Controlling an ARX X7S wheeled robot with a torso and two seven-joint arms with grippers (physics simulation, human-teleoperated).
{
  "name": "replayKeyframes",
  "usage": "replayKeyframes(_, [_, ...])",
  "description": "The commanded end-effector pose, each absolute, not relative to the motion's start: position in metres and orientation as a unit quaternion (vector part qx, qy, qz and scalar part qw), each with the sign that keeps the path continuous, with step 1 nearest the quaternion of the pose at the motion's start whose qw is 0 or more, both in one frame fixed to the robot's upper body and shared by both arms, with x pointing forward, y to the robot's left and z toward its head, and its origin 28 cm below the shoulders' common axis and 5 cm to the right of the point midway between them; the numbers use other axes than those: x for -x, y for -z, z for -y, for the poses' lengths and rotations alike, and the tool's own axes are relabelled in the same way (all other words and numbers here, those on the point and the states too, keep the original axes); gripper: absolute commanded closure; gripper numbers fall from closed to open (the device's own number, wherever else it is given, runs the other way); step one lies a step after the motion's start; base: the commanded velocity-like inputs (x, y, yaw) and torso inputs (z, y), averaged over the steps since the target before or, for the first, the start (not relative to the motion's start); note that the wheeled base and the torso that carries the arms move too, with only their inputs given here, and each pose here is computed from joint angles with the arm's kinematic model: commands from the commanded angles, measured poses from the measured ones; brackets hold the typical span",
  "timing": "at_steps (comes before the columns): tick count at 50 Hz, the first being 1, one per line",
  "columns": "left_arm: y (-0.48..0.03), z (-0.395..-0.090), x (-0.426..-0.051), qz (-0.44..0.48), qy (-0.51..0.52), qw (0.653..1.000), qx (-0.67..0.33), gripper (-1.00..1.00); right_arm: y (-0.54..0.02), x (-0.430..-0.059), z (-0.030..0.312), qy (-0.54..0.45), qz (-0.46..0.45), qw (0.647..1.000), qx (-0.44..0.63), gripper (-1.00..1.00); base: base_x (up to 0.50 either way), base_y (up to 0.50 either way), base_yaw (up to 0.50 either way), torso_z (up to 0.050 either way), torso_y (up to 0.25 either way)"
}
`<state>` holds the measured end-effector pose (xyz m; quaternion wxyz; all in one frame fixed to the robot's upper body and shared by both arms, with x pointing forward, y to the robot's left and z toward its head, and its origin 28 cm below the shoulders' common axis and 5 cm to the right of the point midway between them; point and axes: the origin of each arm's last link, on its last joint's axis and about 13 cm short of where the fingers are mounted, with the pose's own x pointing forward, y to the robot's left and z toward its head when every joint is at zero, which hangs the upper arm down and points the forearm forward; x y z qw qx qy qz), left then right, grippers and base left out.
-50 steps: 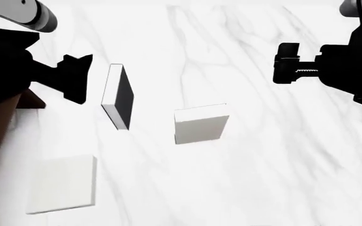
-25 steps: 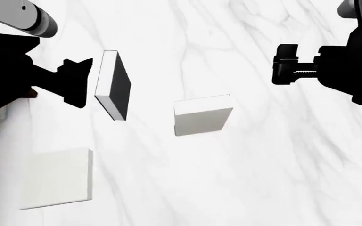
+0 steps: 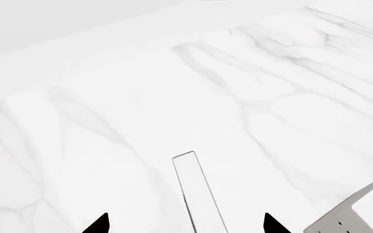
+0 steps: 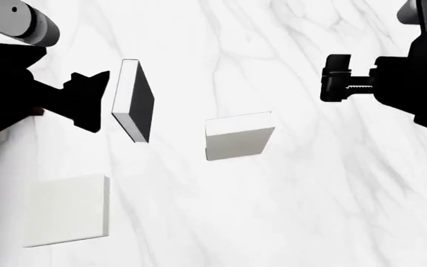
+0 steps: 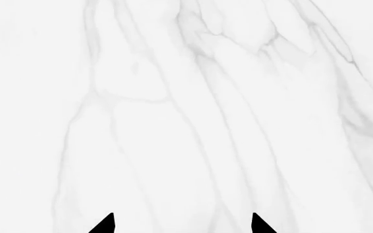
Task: Pick up the book on the right and place it under the cabinet shelf.
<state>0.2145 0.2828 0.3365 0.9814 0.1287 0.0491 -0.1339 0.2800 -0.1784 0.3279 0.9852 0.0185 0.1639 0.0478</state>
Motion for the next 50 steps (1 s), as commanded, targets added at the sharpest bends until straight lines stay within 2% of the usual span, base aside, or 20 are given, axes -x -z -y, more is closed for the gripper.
replayKeyframes(1, [-0.331, -0.279, -0.2, -0.054, 0.146, 0.981, -0.115, -1.0, -0.326, -0.28, 0.178, -0.049, -0.165, 0.985, -0.02, -1.0, 0.0, 0.0, 0.0, 0.0, 0.0])
replayKeyframes(26, [-0.311, -0.268, -0.173, -0.089, 0.189, 0.971, -0.119, -1.0, -0.325, -0.28, 0.179, -0.049, -0.166, 0.985, -0.023, -1.0, 0.0, 0.0, 0.0, 0.0, 0.0])
replayKeyframes(50, [-0.279, -0.254, -0.142, -0.126, 0.214, 0.967, -0.051, -1.0, -0.323, -0.28, 0.179, -0.052, -0.167, 0.984, -0.025, -1.0, 0.0, 0.0, 0.0, 0.0, 0.0])
